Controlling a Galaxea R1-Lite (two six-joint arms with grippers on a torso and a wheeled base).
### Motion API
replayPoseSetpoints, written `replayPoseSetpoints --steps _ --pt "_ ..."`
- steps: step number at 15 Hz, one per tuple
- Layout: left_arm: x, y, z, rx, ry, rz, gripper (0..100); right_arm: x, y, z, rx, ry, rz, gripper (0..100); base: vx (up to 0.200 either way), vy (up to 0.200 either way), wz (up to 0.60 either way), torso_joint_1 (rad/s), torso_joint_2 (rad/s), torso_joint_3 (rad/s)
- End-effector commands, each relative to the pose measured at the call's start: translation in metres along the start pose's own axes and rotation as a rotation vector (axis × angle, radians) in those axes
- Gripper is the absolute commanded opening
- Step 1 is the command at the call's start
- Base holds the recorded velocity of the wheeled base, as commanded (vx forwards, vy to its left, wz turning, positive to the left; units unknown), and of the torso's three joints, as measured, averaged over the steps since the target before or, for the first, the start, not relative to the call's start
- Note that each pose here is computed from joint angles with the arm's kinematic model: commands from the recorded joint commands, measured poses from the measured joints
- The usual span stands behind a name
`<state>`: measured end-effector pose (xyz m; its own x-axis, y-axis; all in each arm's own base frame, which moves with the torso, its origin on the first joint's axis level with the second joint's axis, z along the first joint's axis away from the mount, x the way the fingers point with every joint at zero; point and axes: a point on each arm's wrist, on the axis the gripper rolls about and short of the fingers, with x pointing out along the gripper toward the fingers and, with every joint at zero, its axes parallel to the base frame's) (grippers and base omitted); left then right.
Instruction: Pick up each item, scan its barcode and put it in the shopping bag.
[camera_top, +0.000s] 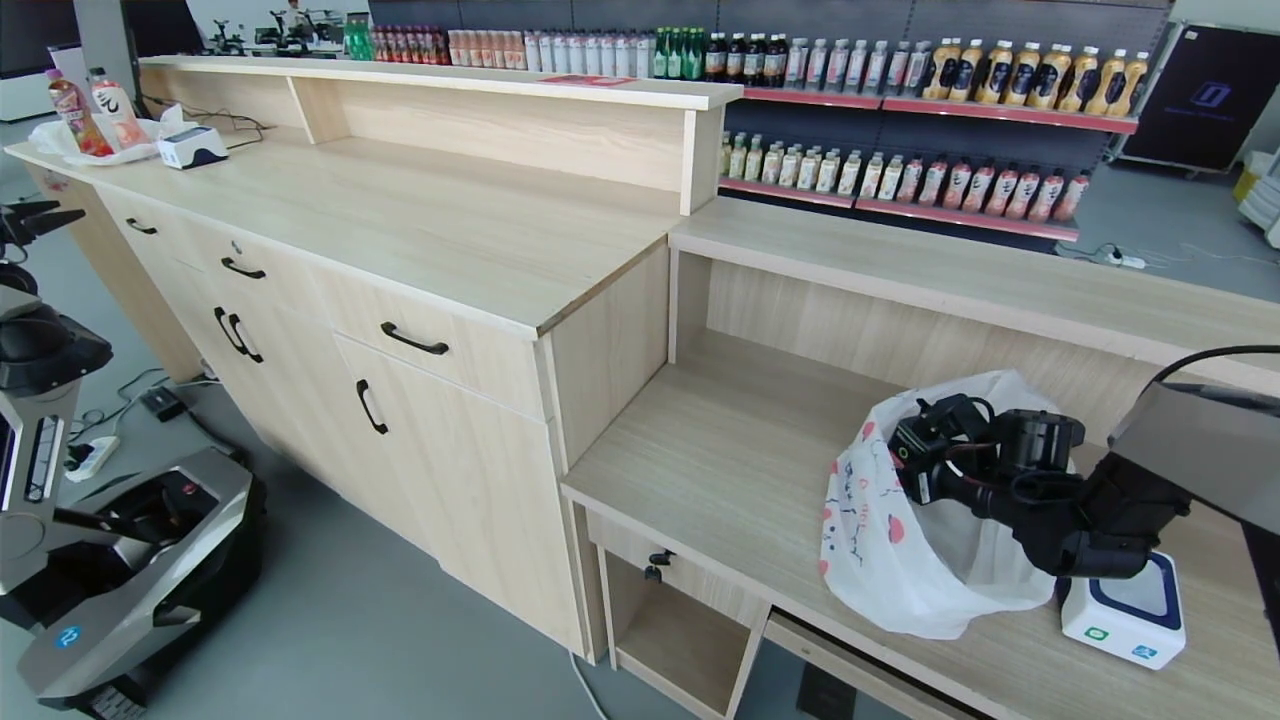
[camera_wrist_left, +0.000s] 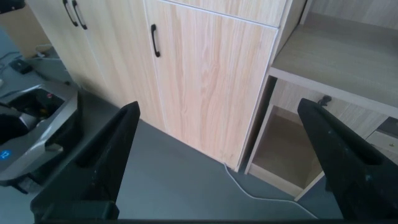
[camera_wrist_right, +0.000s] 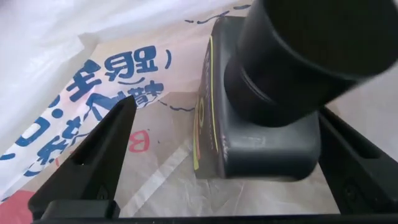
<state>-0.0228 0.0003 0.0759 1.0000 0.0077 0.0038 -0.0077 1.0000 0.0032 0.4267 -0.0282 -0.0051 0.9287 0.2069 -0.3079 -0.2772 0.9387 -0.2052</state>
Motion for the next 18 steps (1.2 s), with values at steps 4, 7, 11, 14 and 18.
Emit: replayPoseSetpoints --steps 4,7,11,14,18 --pt "0.000 0.000 0.000 0.000 -0.001 0.000 100 -0.111 0.005 0.083 -0.053 -0.120 -0.046 100 0.000 0.000 0.00 0.000 0.00 0.000" --pt "0.000 0.000 0.000 0.000 -0.001 0.000 100 -0.192 -0.002 0.086 -0.139 -0.091 -0.153 100 0.000 0.000 0.00 0.000 0.00 0.000" --pt "0.000 0.000 0.000 0.000 -0.001 0.000 100 -0.259 -0.013 0.116 -0.256 -0.157 -0.270 100 0.000 0.000 -0.60 0.002 0.00 0.005" --pt "0.000 0.000 0.000 0.000 -0.001 0.000 100 -0.285 -0.018 0.111 -0.220 -0.083 -0.366 100 0.000 0.000 -0.60 0.002 0.00 0.002" --pt "0.000 0.000 0.000 0.000 -0.001 0.000 100 -0.289 -0.018 0.085 -0.032 0.189 -0.484 100 0.000 0.000 -0.60 0.002 0.00 0.002"
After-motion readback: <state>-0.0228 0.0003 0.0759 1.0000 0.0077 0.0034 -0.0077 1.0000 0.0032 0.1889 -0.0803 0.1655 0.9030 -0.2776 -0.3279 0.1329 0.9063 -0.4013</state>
